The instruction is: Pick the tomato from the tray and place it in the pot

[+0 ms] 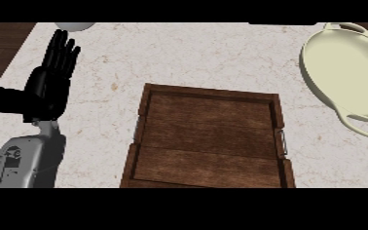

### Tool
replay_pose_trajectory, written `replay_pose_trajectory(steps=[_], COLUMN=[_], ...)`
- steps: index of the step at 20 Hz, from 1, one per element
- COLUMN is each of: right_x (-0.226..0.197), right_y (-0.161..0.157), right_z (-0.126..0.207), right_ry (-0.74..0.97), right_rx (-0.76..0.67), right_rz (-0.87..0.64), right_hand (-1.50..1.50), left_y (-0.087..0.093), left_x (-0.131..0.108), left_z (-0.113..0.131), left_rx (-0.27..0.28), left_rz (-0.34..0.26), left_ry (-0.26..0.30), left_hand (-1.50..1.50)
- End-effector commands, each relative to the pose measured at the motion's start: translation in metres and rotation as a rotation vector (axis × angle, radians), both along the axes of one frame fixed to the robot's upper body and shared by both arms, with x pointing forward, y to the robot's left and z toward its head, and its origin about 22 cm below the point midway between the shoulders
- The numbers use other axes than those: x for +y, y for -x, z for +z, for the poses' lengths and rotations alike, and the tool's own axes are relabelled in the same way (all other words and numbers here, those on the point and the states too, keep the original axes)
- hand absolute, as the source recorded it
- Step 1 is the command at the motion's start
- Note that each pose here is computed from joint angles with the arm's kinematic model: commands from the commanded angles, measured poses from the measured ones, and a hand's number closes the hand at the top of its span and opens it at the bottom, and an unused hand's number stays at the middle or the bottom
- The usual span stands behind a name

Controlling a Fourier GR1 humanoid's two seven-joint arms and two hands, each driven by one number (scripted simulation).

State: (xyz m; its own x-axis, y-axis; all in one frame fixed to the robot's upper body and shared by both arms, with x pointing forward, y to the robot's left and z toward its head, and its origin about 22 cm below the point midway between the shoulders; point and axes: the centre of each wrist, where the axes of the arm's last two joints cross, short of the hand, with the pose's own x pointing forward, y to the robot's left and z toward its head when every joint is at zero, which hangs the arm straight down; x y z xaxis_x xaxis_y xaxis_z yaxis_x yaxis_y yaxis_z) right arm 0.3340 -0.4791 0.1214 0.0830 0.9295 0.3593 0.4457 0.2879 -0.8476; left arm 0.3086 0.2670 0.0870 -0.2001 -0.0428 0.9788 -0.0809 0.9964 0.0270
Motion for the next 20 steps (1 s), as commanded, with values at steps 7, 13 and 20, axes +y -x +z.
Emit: replay_pose_trajectory(steps=[7,13,20], right_x=[-0.008,-0.014,-0.009], right_y=[-0.012,-0.006,-0.017], right_z=[-0.038,-0.047,-0.034], right_ry=[-0.171,-0.231,-0.405], right_rx=[0.226,0.293,0.057], right_rz=[-0.014,0.168,0.272], right_hand=[1.5,-1.5,-1.5], left_y=[-0.008,0.001,-0.008], left_x=[-0.015,-0.02,-0.007], left_z=[0.005,-0.005,-0.007], left_rx=[0.008,-0.006,0.005], left_rz=[-0.021,-0.022,-0.011], left_ry=[0.009,0.017,0.001], left_hand=[0.0,0.0,0.0])
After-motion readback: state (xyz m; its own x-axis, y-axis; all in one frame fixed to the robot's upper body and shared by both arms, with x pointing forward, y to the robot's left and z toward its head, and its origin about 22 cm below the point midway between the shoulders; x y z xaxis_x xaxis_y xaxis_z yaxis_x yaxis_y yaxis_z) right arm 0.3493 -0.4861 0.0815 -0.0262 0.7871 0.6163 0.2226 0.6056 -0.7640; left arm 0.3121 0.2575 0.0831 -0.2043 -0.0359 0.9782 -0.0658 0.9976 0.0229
